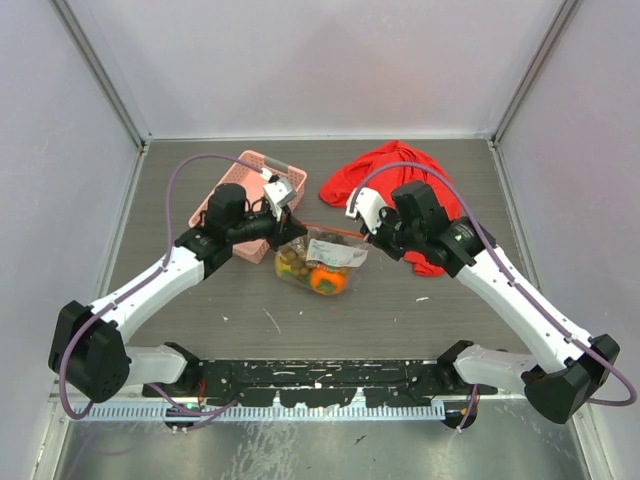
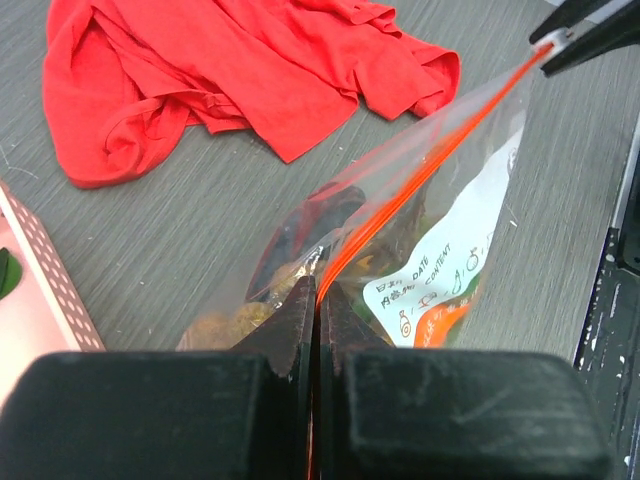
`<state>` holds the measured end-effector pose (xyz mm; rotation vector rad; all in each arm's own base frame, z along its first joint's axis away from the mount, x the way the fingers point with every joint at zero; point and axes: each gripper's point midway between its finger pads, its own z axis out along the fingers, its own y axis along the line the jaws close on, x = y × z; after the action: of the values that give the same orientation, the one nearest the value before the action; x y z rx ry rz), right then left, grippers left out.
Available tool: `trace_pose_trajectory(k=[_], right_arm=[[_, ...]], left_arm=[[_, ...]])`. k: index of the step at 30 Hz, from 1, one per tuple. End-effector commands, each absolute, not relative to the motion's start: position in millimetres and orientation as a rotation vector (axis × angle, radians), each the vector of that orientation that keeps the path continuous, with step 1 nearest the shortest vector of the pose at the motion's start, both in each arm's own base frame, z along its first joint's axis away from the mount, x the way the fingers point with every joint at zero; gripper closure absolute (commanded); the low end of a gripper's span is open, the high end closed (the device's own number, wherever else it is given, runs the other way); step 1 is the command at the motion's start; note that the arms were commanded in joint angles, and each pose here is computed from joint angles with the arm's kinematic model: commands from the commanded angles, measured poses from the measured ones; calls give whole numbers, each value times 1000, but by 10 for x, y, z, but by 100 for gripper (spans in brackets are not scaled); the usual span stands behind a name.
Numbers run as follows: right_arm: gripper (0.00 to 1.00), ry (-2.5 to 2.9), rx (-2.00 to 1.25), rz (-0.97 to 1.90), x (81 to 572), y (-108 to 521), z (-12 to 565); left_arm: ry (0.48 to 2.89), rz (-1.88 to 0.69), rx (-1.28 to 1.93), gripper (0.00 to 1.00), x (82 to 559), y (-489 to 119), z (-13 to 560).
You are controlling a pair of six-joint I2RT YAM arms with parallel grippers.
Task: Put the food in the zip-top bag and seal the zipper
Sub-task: Place the zipper food storage bag at the center of the board.
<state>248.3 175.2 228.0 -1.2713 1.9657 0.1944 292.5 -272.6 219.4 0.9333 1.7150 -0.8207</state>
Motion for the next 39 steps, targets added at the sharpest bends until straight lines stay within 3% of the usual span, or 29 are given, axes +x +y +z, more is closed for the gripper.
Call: trace_pose_trajectory(k=[1,12,21,28,39], right_arm=[[99,2031,-1050,16,2677,1394,2414],[99,1929,-923,-42,3505,1598,2600],[99,1810,-723,-146,4310,1562,2891],[99,1768,-729,-2,4089,1690,2803],[97,1974,-746,411,3180,1889,1857]], left_arm=[[1629,-756,842,100,3121,-2629,2520],[1722,-667,802,100,3719,-2748,2349],[1665,-554,800,100,4325,-2868,2663],[1622,-552,816,100,4157,-2875,2876],[1835,-652,761,96,3304,-2866,2142]])
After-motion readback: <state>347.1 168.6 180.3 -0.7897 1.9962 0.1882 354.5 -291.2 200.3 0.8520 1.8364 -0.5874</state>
